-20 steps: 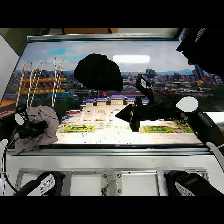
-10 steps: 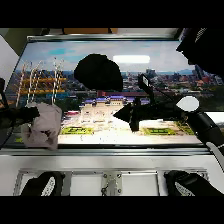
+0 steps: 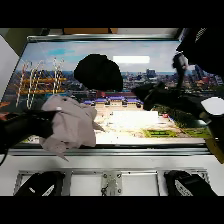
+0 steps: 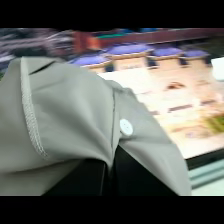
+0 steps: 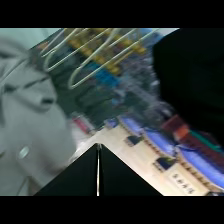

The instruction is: Fold the clothes and pants, and hang the long-sleeved shirts on hangers.

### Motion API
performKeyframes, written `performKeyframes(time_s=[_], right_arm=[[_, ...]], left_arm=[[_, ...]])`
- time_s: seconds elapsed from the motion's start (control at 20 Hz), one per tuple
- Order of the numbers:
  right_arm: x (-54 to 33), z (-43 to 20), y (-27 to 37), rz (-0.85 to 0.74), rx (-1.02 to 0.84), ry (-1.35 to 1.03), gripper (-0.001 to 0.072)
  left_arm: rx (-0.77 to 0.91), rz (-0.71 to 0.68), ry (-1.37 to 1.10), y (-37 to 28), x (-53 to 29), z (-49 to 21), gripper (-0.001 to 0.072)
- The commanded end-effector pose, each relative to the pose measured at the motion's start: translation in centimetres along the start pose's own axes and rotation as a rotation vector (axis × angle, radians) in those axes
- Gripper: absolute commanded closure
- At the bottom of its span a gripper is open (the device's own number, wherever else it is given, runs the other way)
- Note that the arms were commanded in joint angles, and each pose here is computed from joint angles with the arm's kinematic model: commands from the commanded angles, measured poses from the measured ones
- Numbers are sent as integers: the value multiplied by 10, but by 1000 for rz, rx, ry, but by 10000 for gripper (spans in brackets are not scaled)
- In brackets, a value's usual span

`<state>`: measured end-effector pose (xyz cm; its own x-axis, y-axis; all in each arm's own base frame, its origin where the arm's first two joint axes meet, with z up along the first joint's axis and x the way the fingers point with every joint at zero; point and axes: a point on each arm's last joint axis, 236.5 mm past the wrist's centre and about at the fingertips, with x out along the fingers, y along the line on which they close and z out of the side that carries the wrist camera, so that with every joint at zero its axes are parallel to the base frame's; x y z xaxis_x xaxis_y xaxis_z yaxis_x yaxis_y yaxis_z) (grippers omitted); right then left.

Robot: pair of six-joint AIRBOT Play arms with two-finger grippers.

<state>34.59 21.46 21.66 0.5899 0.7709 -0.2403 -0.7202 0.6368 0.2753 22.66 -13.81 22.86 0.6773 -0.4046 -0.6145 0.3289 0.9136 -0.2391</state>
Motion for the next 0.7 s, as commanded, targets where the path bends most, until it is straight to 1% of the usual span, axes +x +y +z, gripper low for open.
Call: performKeyframes(time_s=[0.0,0.1,0.2,0.3,0.35,0.4,0.45,0.5,0.55,0.6,0.65], right_arm=[[-55,35,-61,-304,4,-113,701],[-88,41,-84,-424,10,-131,701],[-115,44,-97,-517,0,-142,701],[-137,48,-103,-578,-27,-150,701],[-144,49,-104,-598,-36,-155,701],[-148,50,-104,-609,-39,-155,701],[-151,49,-105,-616,-40,-150,701],[-150,47,-104,-613,-40,-144,701],[-150,45,-104,-612,-43,-134,701],[-148,42,-104,-606,-39,-123,701],[-146,39,-104,-600,-34,-110,701]], left_arm=[[196,-241,-90,-95,32,24,692],[389,-286,-131,-137,62,45,692],[499,-285,-120,-161,88,68,693],[618,-302,-42,-181,109,72,693],[697,-349,22,-191,115,60,693],[786,-440,112,-203,118,36,693],[838,-524,211,-206,120,8,694],[840,-555,317,-196,128,-16,694],[816,-516,398,-175,145,-31,693],[765,-443,461,-145,169,-41,693],[651,-332,491,-108,197,-42,690]])
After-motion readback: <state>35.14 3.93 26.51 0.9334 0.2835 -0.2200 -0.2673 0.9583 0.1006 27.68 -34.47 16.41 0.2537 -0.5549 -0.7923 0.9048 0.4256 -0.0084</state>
